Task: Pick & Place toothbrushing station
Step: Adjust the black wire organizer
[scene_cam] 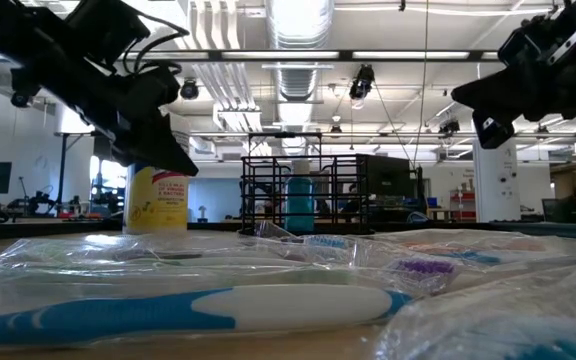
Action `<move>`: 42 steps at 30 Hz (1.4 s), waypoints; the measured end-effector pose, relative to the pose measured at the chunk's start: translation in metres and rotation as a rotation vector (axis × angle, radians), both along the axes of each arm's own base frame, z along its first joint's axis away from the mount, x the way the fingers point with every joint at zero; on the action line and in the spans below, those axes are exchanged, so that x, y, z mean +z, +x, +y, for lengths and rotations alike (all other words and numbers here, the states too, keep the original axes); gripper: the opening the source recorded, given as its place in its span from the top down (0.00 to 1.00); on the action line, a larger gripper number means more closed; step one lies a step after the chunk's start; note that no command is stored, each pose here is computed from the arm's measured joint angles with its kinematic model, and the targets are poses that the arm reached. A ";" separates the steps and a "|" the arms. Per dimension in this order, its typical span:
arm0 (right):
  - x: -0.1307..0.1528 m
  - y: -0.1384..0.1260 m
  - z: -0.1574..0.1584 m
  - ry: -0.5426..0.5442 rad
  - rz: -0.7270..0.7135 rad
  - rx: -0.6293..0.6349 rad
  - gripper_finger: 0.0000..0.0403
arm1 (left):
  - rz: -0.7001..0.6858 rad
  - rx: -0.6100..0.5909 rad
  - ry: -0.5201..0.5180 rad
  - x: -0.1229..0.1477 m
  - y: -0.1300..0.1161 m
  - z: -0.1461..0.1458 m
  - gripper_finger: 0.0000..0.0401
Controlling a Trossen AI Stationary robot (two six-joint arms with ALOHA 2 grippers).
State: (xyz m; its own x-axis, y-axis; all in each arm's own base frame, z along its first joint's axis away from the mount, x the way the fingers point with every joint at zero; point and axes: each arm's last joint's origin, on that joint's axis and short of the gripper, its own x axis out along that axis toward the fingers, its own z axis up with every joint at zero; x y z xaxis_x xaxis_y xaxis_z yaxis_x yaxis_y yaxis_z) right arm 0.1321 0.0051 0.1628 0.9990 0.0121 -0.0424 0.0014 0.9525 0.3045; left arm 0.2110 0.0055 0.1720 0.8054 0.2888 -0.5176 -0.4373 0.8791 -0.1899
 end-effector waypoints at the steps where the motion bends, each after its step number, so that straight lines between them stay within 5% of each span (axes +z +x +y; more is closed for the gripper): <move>1: -0.001 0.002 0.005 -0.003 0.002 0.007 0.97 | 0.007 0.004 -0.008 -0.002 0.001 0.000 0.99; 8: 0.001 0.018 0.031 -0.042 0.000 0.013 0.97 | 0.055 0.011 -0.027 -0.020 0.011 -0.001 0.99; 16: 0.006 0.070 0.049 -0.164 0.141 0.073 0.97 | 0.037 0.022 -0.021 -0.031 0.032 -0.001 0.99; 30: -0.043 0.137 0.052 -0.172 0.396 0.004 0.97 | 0.061 -0.001 -0.064 -0.037 0.037 -0.002 0.99; 42: -0.055 0.143 0.029 -0.116 0.447 -0.097 0.97 | 0.057 -0.037 -0.088 -0.037 0.041 -0.010 0.99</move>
State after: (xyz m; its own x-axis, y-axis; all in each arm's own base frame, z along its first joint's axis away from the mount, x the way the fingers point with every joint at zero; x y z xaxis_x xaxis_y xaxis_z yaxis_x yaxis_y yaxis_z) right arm 0.2753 0.0342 0.1077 0.8789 -0.1102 -0.4642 0.1985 0.9692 0.1457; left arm 0.2521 -0.0050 0.1351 0.7835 0.2105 -0.5846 -0.4166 0.8761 -0.2428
